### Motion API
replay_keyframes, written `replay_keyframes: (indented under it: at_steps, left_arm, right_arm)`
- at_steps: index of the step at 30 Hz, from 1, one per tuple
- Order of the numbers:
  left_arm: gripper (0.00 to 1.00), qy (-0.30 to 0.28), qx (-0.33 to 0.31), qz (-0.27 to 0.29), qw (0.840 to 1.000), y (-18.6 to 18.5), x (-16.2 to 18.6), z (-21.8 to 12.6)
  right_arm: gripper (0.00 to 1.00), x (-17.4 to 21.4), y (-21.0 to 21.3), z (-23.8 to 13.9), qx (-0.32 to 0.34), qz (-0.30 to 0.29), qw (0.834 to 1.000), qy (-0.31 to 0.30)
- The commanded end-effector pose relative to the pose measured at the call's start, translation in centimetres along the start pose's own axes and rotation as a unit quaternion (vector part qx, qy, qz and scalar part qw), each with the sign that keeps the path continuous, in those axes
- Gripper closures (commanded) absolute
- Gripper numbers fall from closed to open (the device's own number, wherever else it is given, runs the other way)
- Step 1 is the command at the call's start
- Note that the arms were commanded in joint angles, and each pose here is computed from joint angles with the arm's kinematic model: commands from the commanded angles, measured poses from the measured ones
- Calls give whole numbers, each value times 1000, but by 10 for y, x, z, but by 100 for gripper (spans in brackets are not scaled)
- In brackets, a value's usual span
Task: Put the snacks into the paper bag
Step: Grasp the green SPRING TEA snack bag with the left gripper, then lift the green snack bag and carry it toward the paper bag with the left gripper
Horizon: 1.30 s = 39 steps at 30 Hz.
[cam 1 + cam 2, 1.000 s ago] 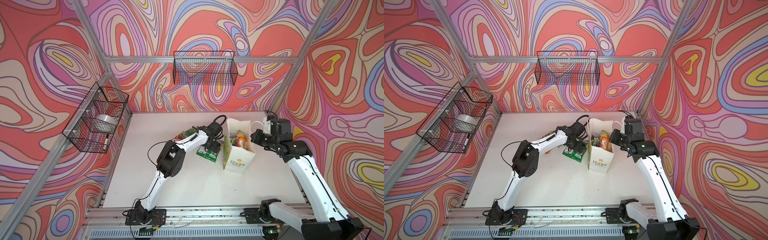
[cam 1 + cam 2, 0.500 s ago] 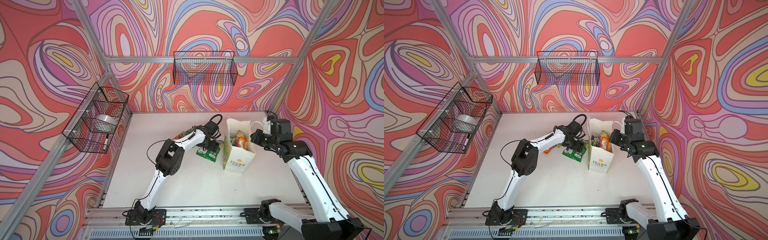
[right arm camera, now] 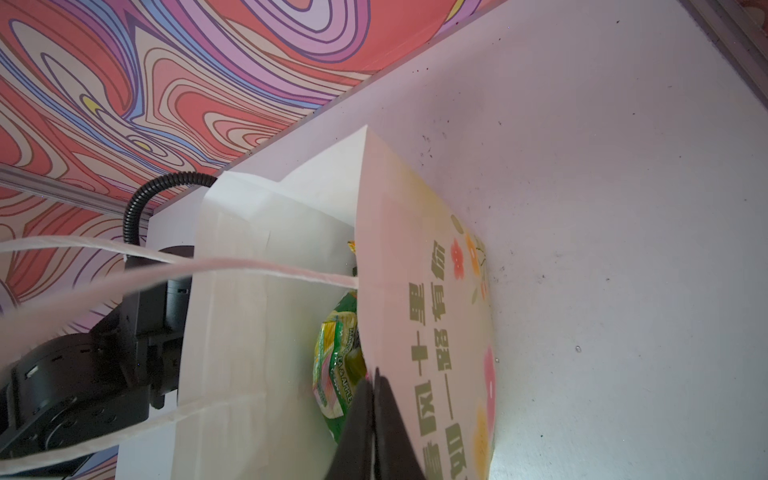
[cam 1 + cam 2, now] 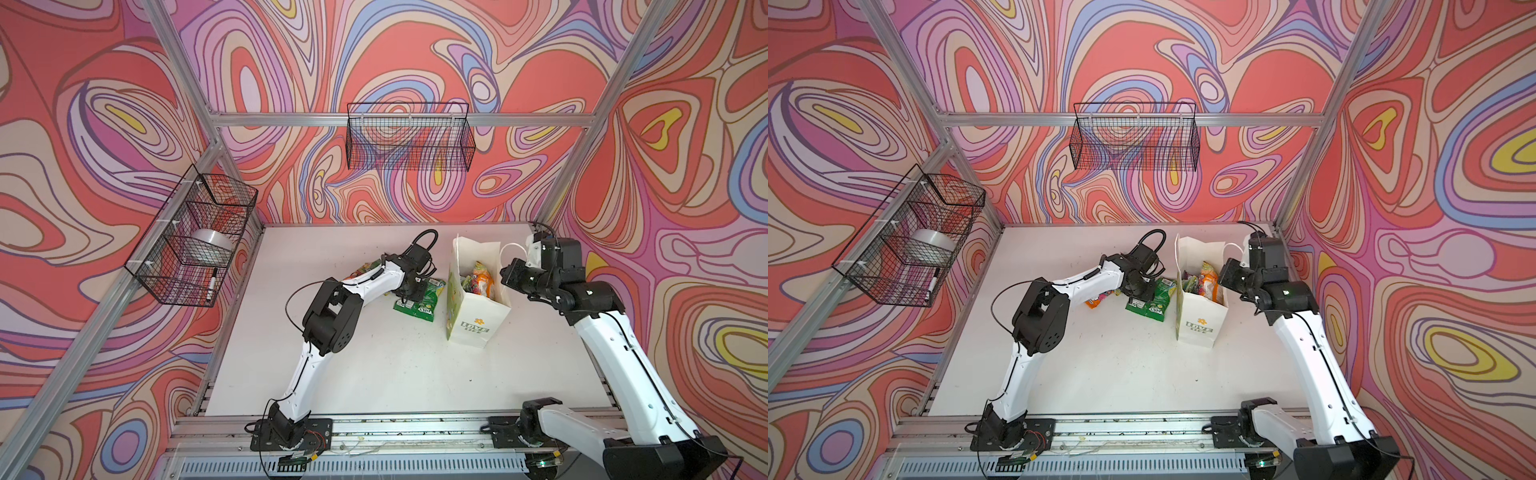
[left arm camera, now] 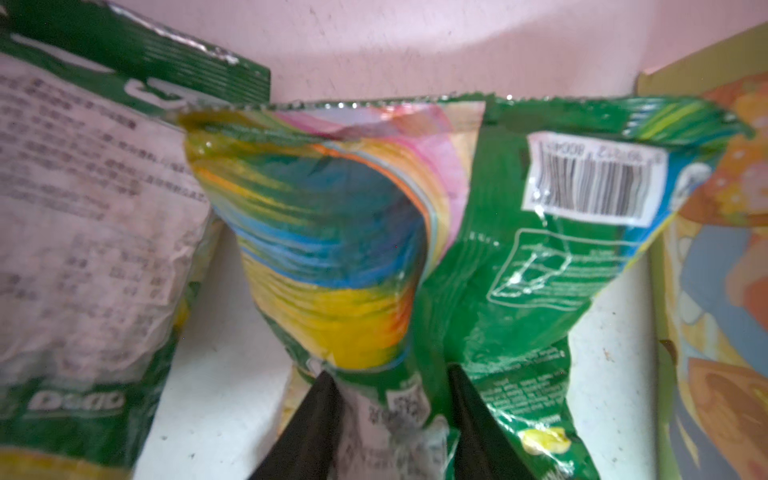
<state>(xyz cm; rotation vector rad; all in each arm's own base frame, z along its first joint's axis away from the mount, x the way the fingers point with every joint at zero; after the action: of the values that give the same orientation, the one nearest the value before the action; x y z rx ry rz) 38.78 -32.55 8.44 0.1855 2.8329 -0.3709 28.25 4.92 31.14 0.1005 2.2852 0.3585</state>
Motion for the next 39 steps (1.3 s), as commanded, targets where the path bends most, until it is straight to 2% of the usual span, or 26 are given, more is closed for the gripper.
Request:
replay_keyframes:
  at_steps: [1,8,13,25,33,39]
  left_arm:
    - [76,34,-16,-10,999,8,17,6]
    - [89,33,9,-24,999,1,15,-9]
    - [95,9,41,-40,998,-9,8,-44]
    - [96,-58,88,-61,993,-13,5,-124]
    - [96,-74,105,-91,988,11,16,-155]
    - [96,-103,131,-109,980,25,22,-191]
  right_arm:
    - [100,-6,7,-5,-18,-2,1000,-21]
    - [100,-5,6,-7,-18,0,1000,-21]
    - [100,-6,6,-7,-17,-1,1000,-22]
    - [100,-6,5,-5,-14,0,1000,-22]
    - [100,-7,6,-6,-16,-3,1000,-23]
    - [100,-9,7,-6,-18,-3,1000,-23]
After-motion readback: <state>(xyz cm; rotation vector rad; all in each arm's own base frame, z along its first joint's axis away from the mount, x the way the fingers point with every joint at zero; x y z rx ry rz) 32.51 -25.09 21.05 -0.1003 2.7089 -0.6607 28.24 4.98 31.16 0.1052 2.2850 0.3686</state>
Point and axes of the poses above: each gripper's point midway between its finger pads, its own z axis out along the fingers, its own y axis along the line the jaws close on, x = y × z, the point moved 5 cm from there along -z, back along the fingers, and after that the axes turned 15 degrees about -z, right-handed, at the moved point
